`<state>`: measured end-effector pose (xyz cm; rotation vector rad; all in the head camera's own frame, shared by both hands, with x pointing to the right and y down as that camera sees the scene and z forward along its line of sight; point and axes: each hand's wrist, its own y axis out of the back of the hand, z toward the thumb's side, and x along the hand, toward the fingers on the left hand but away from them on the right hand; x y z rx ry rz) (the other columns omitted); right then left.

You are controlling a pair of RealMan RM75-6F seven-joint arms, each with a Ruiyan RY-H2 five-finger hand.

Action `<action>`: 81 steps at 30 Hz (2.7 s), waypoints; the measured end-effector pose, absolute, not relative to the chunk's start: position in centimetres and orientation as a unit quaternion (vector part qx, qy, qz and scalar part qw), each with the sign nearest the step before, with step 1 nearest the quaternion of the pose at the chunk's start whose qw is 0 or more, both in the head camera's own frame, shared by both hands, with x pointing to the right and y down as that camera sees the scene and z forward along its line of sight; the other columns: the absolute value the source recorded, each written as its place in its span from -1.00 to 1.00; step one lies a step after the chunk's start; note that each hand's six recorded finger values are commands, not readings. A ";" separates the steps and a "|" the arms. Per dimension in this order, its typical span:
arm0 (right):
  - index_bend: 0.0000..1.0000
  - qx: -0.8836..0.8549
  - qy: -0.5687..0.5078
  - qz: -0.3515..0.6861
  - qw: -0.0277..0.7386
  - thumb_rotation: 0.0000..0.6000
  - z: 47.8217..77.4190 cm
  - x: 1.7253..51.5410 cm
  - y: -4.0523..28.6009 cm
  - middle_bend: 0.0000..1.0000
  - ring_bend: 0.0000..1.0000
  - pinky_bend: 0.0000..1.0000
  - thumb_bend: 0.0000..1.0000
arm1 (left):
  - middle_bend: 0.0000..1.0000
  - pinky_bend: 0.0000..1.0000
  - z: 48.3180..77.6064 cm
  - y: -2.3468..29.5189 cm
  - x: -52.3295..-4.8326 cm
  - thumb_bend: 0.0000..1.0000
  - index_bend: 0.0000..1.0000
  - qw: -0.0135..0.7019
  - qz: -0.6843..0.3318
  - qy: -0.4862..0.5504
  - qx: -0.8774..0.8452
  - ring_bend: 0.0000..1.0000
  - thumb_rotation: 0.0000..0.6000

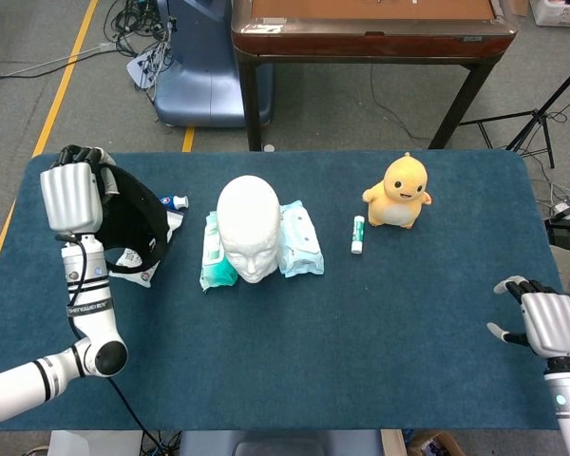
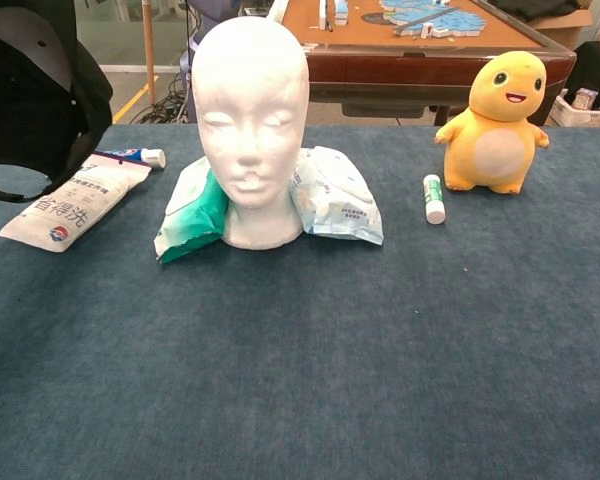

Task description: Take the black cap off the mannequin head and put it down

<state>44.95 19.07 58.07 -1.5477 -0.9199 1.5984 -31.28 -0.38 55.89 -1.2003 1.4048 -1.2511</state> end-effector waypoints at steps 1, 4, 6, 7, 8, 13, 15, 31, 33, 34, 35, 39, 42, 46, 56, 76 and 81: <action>-0.21 -0.600 -0.356 0.620 0.359 1.00 58.1 44.9 19.1 -0.29 -0.32 -0.12 -0.83 | -0.01 -0.06 55.9 -0.3 -31.4 0.11 0.06 0.440 -0.502 0.565 -0.484 -0.41 1.00; -0.21 -0.600 -0.353 0.621 0.360 1.00 58.3 44.8 19.1 -0.29 -0.32 -0.12 -0.83 | -0.01 -0.06 56.1 -0.3 -31.6 0.11 0.06 0.437 -0.497 0.570 -0.488 -0.41 1.00; -0.21 -0.600 -0.352 0.622 0.360 1.00 58.3 44.7 19.1 -0.29 -0.32 -0.12 -0.83 | -0.01 -0.06 56.2 -0.4 -31.7 0.11 0.06 0.434 -0.491 0.575 -0.491 -0.41 1.00; -0.21 -0.600 -0.352 0.622 0.360 1.00 58.3 44.7 19.1 -0.29 -0.32 -0.12 -0.83 | -0.01 -0.06 56.3 -0.4 -31.8 0.11 0.05 0.432 -0.487 0.577 -0.492 -0.41 1.00; -0.21 -0.600 -0.352 0.623 0.359 1.00 58.4 44.8 19.1 -0.29 -0.32 -0.12 -0.83 | -0.01 -0.06 56.3 -0.3 -31.9 0.11 0.06 0.431 -0.483 0.580 -0.493 -0.41 1.00; -0.21 -0.600 -0.350 0.624 0.358 1.00 58.5 44.8 19.0 -0.29 -0.32 -0.12 -0.83 | -0.01 -0.06 56.7 0.5 -33.2 0.11 0.05 0.426 -0.457 0.600 -0.500 -0.41 1.00; -0.21 -0.600 -0.349 0.624 0.359 1.00 58.6 44.7 19.0 -0.29 -0.32 -0.12 -0.83 | -0.01 -0.06 57.0 1.4 -34.2 0.11 0.05 0.425 -0.447 0.606 -0.502 -0.41 1.00; -0.21 -0.601 -0.331 0.630 0.364 1.00 59.4 43.9 19.1 -0.29 -0.32 -0.12 -0.83 | -0.01 -0.06 59.7 9.1 -41.9 0.11 0.05 0.432 -0.431 0.625 -0.486 -0.41 1.00; -0.21 -0.601 -0.330 0.630 0.364 1.00 59.5 43.9 19.1 -0.29 -0.32 -0.12 -0.83 | -0.01 -0.06 59.8 9.7 -42.2 0.11 0.05 0.435 -0.430 0.625 -0.485 -0.41 1.00; -0.21 -0.601 -0.330 0.630 0.364 1.00 59.5 43.9 19.1 -0.29 -0.32 -0.12 -0.83 | -0.01 -0.06 59.9 10.0 -42.3 0.11 0.05 0.435 -0.430 0.626 -0.485 -0.41 1.00; -0.21 -0.602 -0.330 0.630 0.364 1.00 59.5 43.8 19.1 -0.29 -0.32 -0.12 -0.83 | -0.01 -0.06 59.9 10.2 -42.4 0.11 0.05 0.435 -0.429 0.627 -0.484 -0.41 1.00; -0.21 -0.602 -0.329 0.630 0.365 1.00 59.5 43.8 19.1 -0.29 -0.32 -0.12 -0.83 | -0.01 -0.06 60.0 11.1 -42.8 0.11 0.05 0.431 -0.427 0.631 -0.483 -0.41 1.00; -0.21 -0.602 -0.328 0.630 0.365 1.00 59.5 43.7 19.1 -0.29 -0.32 -0.12 -0.83 | -0.01 -0.06 60.0 11.0 -42.9 0.11 0.05 0.430 -0.428 0.632 -0.483 -0.41 1.00; -0.21 -0.603 -0.327 0.629 0.366 1.00 59.5 43.6 19.1 -0.29 -0.32 -0.12 -0.83 | -0.01 -0.06 59.6 10.1 -42.4 0.11 0.05 0.433 -0.421 0.635 -0.482 -0.41 1.00; -0.21 -0.605 -0.331 0.627 0.363 1.00 59.4 43.7 19.0 -0.29 -0.32 -0.12 -0.83 | -0.01 -0.06 58.6 6.8 -41.2 0.11 0.06 0.427 -0.412 0.647 -0.479 -0.41 1.00; -0.21 -0.604 -0.325 0.628 0.367 1.00 59.6 43.4 19.1 -0.29 -0.32 -0.12 -0.83 | -0.01 -0.06 62.5 13.1 -47.6 0.11 0.06 0.358 -0.412 0.689 -0.476 -0.41 1.00; -0.21 -0.605 -0.330 0.626 0.366 1.00 59.4 43.5 19.1 -0.29 -0.32 -0.12 -0.83 | -0.01 -0.06 62.1 14.8 -47.7 0.11 0.06 0.371 -0.406 0.685 -0.477 -0.41 1.00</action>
